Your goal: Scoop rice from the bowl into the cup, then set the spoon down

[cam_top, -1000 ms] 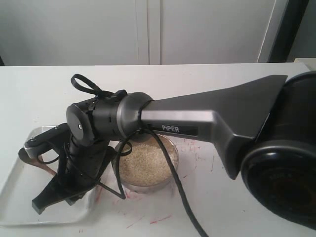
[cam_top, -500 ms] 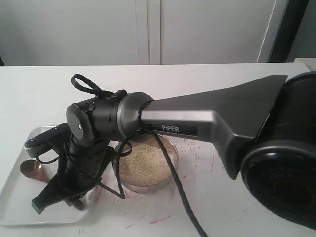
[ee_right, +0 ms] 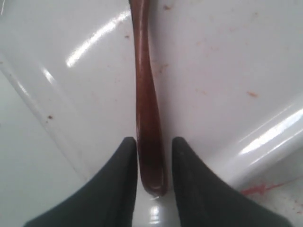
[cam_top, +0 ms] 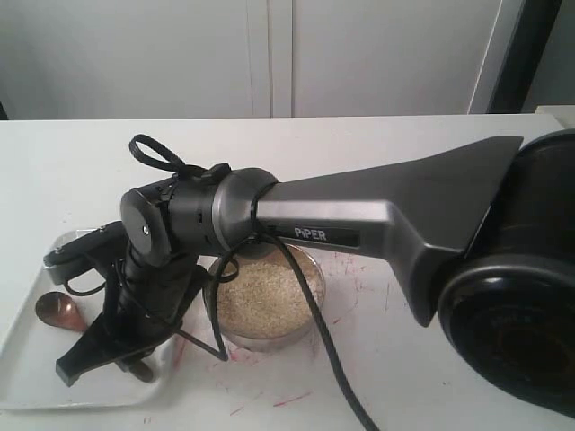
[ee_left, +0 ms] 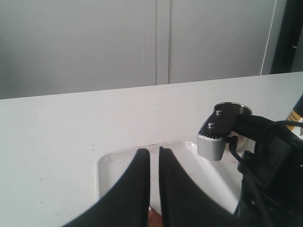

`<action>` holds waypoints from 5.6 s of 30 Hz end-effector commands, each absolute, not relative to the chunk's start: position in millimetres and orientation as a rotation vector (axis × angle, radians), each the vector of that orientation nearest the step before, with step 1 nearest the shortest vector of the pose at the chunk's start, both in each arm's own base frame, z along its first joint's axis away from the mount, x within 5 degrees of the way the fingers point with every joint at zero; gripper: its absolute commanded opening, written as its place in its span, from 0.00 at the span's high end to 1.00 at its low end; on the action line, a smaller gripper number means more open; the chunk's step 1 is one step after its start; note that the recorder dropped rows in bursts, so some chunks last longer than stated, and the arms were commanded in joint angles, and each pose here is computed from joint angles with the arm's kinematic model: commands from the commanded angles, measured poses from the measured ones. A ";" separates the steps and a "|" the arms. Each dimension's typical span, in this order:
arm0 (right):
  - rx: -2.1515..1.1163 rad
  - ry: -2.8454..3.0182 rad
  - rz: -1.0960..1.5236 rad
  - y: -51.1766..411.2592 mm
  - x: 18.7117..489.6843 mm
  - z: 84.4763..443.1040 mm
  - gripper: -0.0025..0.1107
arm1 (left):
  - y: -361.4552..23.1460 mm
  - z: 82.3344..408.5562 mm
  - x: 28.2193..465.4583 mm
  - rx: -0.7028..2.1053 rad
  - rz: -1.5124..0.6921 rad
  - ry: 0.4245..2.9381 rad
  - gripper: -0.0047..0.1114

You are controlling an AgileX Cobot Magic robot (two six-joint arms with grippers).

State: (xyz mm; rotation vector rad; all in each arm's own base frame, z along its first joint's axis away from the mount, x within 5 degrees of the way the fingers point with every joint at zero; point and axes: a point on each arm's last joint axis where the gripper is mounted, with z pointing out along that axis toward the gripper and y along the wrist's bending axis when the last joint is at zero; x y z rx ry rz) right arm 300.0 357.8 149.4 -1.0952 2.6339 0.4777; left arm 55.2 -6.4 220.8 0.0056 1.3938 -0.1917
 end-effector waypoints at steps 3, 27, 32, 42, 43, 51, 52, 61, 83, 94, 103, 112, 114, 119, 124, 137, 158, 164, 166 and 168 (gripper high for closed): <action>-1.033 2.516 0.523 362.0 305.4 171.0 0.76 | -6.6 222.6 54.4 0.005 -0.202 1.382 0.84; -0.857 1.944 0.548 297.3 286.4 377.8 0.98 | -6.6 222.6 54.4 0.005 -0.202 1.382 0.84; -0.897 1.909 0.473 274.0 267.7 405.5 0.98 | -6.6 222.6 54.4 0.005 -0.202 1.382 0.84; -0.867 1.827 0.483 222.5 217.4 438.6 0.98 | -6.6 222.6 54.4 0.005 -0.202 1.382 0.84; -0.866 1.824 0.483 216.8 211.8 439.0 0.98 | -6.6 222.6 54.4 0.005 -0.202 1.382 0.84; -0.867 1.794 0.456 170.5 168.1 433.3 0.98 | -6.6 222.6 54.4 0.005 -0.202 1.382 0.84; -0.865 1.790 0.457 164.3 161.9 431.8 0.98 | -6.6 222.6 54.4 0.005 -0.202 1.382 0.84; -0.782 1.719 0.512 113.6 111.7 399.4 0.98 | -6.6 222.6 54.4 0.005 -0.202 1.382 0.84; -0.550 1.598 0.700 63.5 62.5 271.8 0.98 | -6.6 222.6 54.4 0.005 -0.202 1.382 0.84; -0.458 1.676 0.775 62.3 62.3 224.7 0.98 | -6.6 222.6 54.4 0.005 -0.202 1.382 0.84; -0.437 1.579 0.786 60.1 61.3 211.0 0.98 | -6.6 222.6 54.4 0.005 -0.202 1.382 0.84; -0.524 1.644 0.708 60.1 60.6 202.6 0.98 | -6.6 222.6 54.4 0.005 -0.202 1.382 0.84; -0.542 1.672 0.693 60.0 60.3 199.6 0.98 | -6.6 222.6 54.4 0.005 -0.202 1.382 0.84; -0.548 1.704 0.689 59.7 59.9 196.8 0.98 | -6.6 222.6 54.4 0.005 -0.202 1.382 0.84; -0.538 1.675 0.698 56.8 57.1 199.2 0.98 | -6.6 222.6 54.4 0.005 -0.202 1.382 0.84; -0.324 1.439 0.627 33.1 48.0 217.7 0.98 | -6.6 222.6 54.4 0.005 -0.202 1.382 0.84; -0.004 1.644 0.075 2.5 56.2 198.7 0.98 | -6.6 222.6 54.4 0.005 -0.202 1.382 0.84; 0.065 1.679 -0.038 -4.2 55.8 195.3 0.98 | -6.6 222.6 54.4 0.005 -0.202 1.382 0.84; 0.093 1.691 -0.063 -6.1 55.5 194.1 0.98 | -6.6 222.6 54.4 0.005 -0.202 1.382 0.84; 0.122 1.711 -0.086 -7.9 55.0 192.2 0.98 | -6.6 222.6 54.4 0.005 -0.202 1.382 0.84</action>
